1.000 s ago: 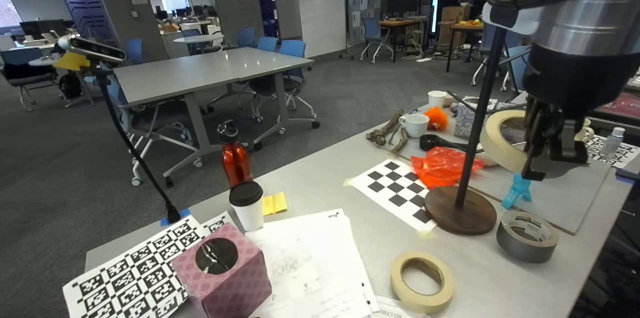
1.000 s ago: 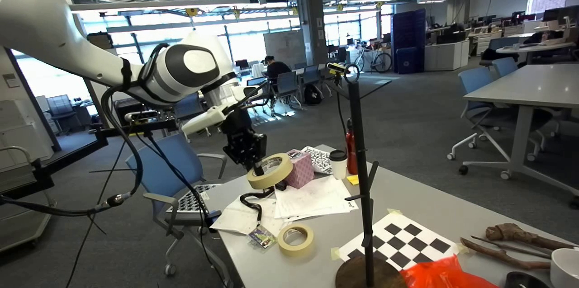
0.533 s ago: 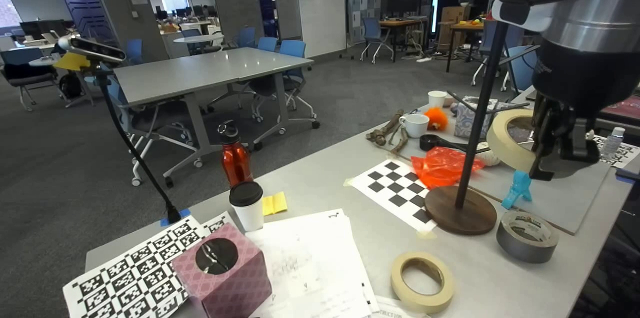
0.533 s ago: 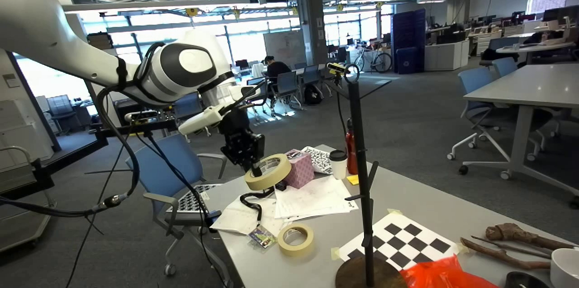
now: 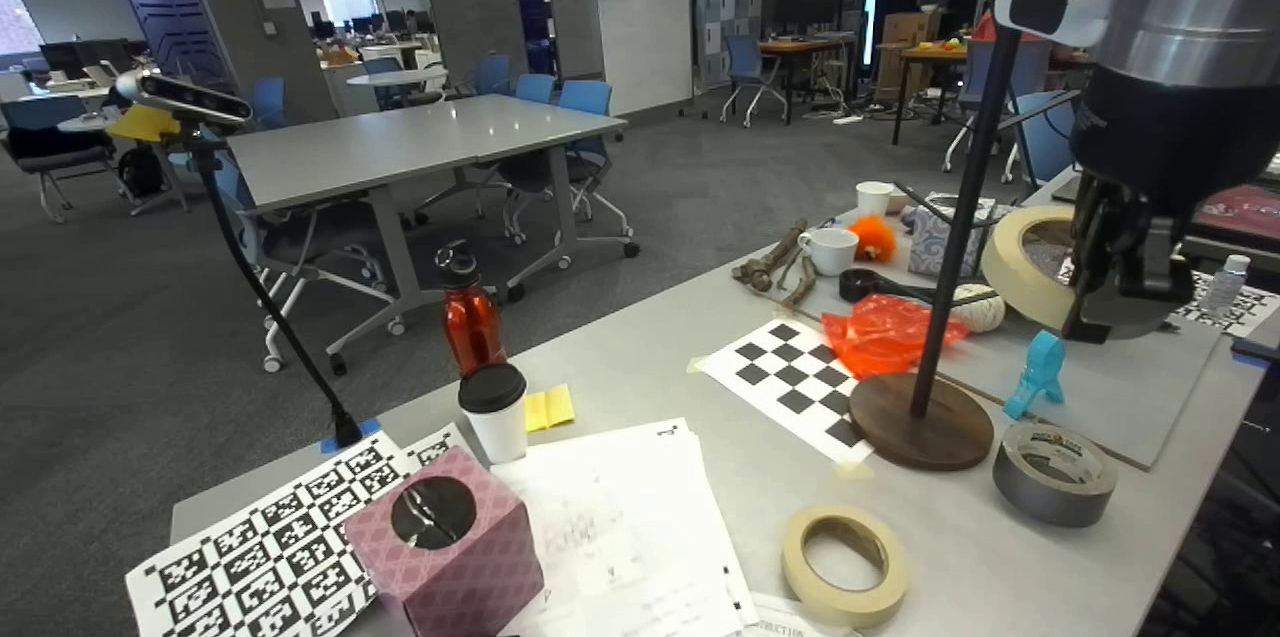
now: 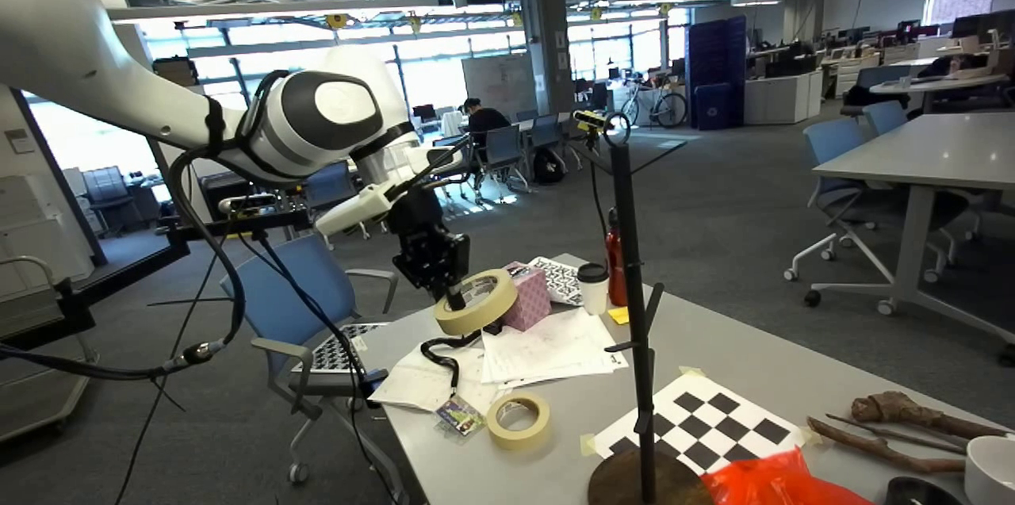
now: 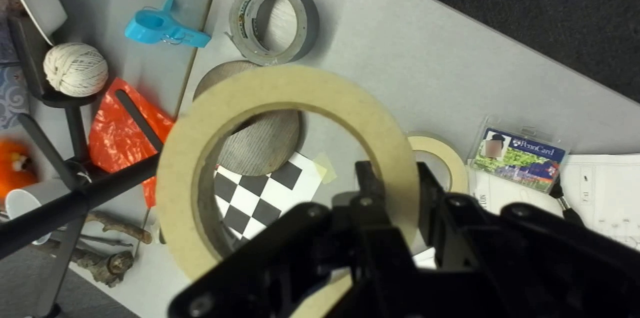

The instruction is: Put the masking tape on the rack.

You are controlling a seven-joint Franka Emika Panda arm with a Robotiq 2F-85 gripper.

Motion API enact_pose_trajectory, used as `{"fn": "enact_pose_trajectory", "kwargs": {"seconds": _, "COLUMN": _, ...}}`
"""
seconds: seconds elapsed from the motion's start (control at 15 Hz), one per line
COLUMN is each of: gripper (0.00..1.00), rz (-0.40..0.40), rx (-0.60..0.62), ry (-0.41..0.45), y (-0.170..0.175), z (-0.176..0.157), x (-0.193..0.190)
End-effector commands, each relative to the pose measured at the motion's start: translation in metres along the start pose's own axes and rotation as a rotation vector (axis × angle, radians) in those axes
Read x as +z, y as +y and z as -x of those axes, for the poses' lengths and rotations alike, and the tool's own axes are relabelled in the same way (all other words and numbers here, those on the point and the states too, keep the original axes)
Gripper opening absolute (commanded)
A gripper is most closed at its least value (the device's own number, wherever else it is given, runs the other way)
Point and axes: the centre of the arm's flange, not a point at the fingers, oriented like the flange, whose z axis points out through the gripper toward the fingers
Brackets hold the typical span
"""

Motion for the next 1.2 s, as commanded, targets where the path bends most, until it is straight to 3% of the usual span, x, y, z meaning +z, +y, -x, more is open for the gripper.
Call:
{"fn": "enact_pose_trajectory", "kwargs": {"seconds": 0.0, "gripper": 0.05, "rz": 0.024, "rx": 0.061, "ry": 0.027, "y": 0.025, "z": 0.023, "x": -0.016}}
{"fn": "enact_pose_trajectory", "kwargs": {"seconds": 0.8, "gripper": 0.05, "rz": 0.096, "rx": 0.265, "ry": 0.109, "y": 0.093, "z": 0.070, "x": -0.055}}
{"fn": "enact_pose_trajectory", "kwargs": {"seconds": 1.13, "gripper": 0.05, "rz": 0.090, "rx": 0.322, "ry": 0.146, "y": 0.122, "z": 0.083, "x": -0.061}}
